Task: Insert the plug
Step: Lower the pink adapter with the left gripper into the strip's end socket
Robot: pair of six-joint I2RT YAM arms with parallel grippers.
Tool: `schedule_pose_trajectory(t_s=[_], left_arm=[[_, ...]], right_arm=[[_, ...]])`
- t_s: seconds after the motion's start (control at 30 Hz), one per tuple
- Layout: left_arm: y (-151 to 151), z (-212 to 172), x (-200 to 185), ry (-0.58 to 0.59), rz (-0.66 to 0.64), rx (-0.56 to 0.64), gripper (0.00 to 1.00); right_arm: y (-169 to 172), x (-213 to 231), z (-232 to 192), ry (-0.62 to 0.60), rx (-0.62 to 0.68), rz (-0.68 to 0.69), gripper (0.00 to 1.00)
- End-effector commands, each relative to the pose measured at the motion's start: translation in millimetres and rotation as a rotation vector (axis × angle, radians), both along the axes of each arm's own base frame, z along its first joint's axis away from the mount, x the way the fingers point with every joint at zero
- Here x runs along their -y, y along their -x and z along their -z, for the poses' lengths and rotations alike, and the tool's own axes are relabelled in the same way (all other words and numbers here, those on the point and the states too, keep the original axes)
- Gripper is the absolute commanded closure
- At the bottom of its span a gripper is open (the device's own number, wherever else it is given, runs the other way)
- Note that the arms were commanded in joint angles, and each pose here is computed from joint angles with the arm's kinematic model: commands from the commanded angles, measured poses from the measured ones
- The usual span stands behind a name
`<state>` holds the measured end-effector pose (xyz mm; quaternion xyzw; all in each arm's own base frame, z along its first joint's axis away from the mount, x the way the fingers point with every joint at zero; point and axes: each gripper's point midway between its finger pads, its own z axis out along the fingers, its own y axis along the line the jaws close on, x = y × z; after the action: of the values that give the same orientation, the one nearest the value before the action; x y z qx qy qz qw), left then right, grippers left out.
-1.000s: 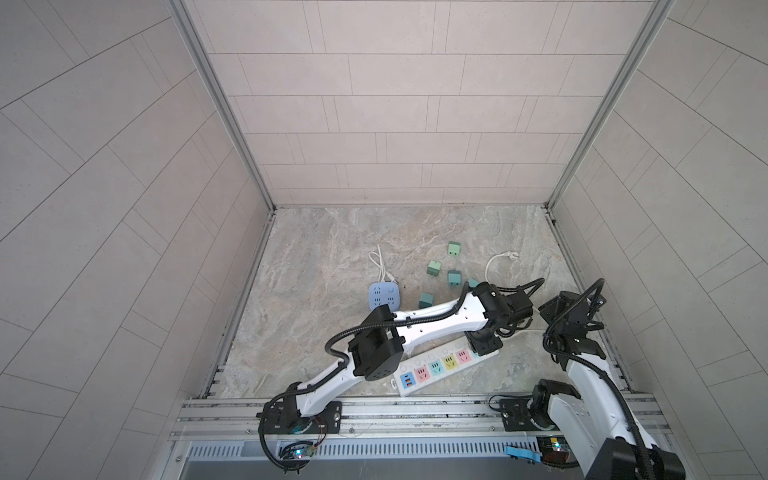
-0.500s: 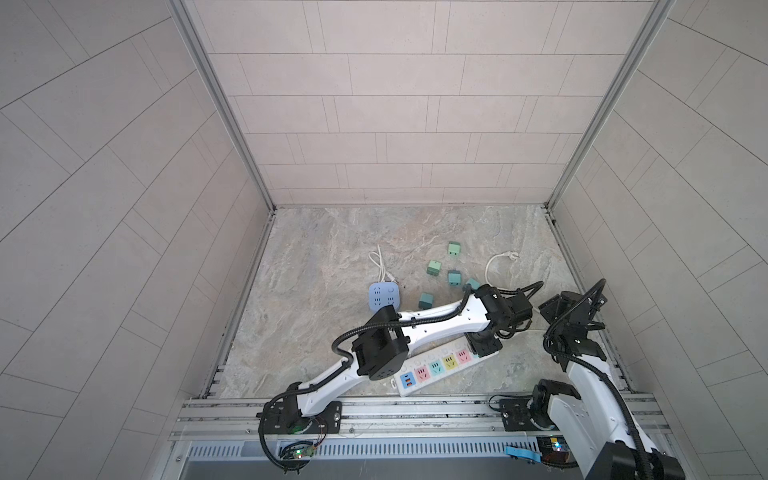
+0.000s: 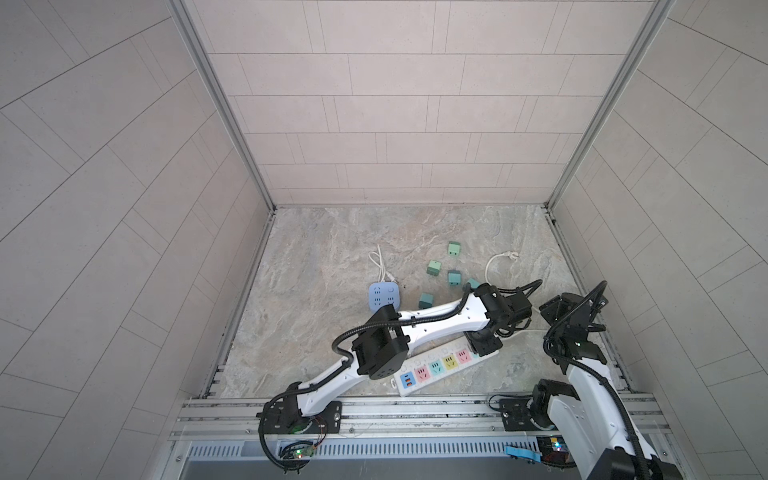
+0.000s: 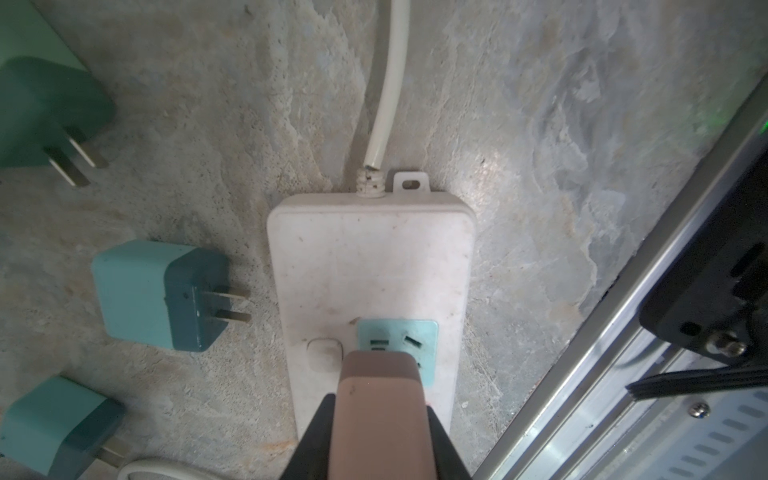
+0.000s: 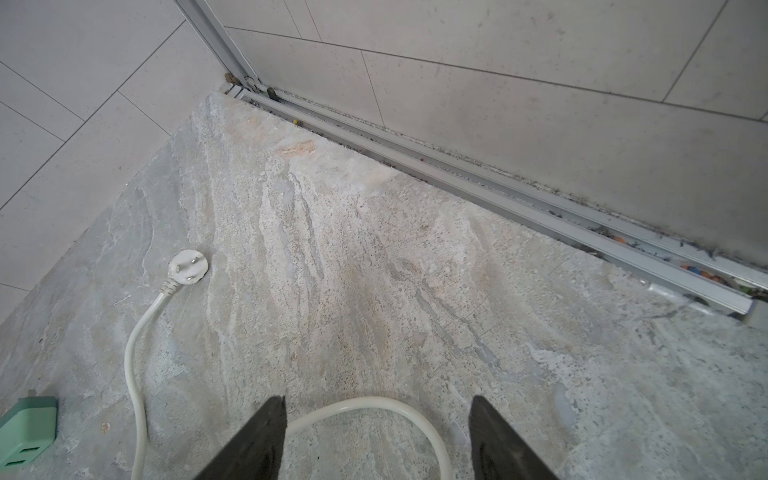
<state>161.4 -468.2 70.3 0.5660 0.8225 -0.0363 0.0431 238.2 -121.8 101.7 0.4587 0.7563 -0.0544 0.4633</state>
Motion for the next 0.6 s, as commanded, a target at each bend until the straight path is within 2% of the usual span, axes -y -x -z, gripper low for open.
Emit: schedule_pose_trajectory(t_s=[0.0,0.57], left_arm=[[-2.0,6.9,4.5,0.005,-0.022,-0.012,1.0],[-3.5,29.2,0.3,-0.036,-0.033,-0.016,1.0]], right_arm=[[5.9,3.4,2.1,0.007,-0.008,0.027,0.29],[8.5,4.4,2.4,0.011,-0.009,0.036,0.29]])
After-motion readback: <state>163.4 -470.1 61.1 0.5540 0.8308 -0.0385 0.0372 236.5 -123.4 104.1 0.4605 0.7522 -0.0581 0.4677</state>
